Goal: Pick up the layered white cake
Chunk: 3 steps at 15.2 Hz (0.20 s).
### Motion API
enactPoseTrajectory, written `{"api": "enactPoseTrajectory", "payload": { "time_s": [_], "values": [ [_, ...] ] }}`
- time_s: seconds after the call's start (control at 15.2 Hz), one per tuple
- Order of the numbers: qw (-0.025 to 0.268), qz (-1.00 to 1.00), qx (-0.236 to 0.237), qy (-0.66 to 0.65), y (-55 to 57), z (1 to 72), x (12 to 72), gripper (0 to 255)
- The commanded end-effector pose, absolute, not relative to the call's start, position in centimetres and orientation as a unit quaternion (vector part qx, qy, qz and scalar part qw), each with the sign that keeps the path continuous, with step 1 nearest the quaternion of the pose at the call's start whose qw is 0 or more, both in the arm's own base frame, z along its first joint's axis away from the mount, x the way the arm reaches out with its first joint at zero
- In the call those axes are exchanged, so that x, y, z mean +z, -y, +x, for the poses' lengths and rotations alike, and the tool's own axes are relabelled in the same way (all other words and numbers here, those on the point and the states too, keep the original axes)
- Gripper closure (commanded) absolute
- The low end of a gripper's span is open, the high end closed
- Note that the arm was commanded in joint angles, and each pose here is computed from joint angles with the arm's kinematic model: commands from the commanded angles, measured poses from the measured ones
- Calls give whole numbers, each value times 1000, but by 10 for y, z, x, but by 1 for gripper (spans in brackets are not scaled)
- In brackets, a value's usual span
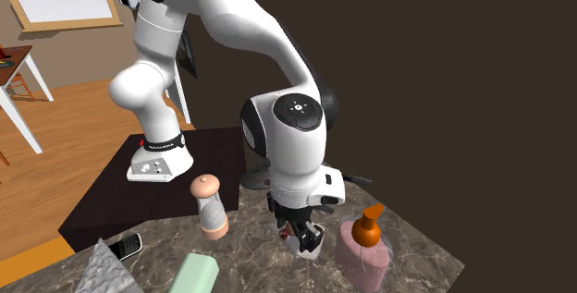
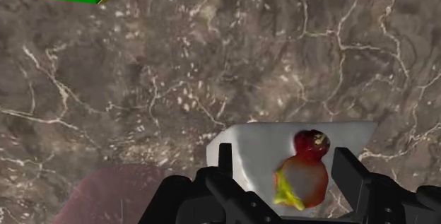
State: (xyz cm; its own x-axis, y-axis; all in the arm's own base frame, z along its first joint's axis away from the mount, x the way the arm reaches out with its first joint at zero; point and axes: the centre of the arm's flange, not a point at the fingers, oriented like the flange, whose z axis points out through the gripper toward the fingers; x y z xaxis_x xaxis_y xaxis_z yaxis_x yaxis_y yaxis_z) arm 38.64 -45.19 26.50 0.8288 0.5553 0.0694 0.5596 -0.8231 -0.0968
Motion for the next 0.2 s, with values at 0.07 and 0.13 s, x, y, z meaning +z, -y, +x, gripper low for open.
{"api": "enactPoseTrajectory", "payload": {
  "time_s": [0.07,0.13],
  "values": [
    [57,-955,-19,292,452,386,277,255],
    [57,-955,-19,292,452,386,277,255]
  ]
}}
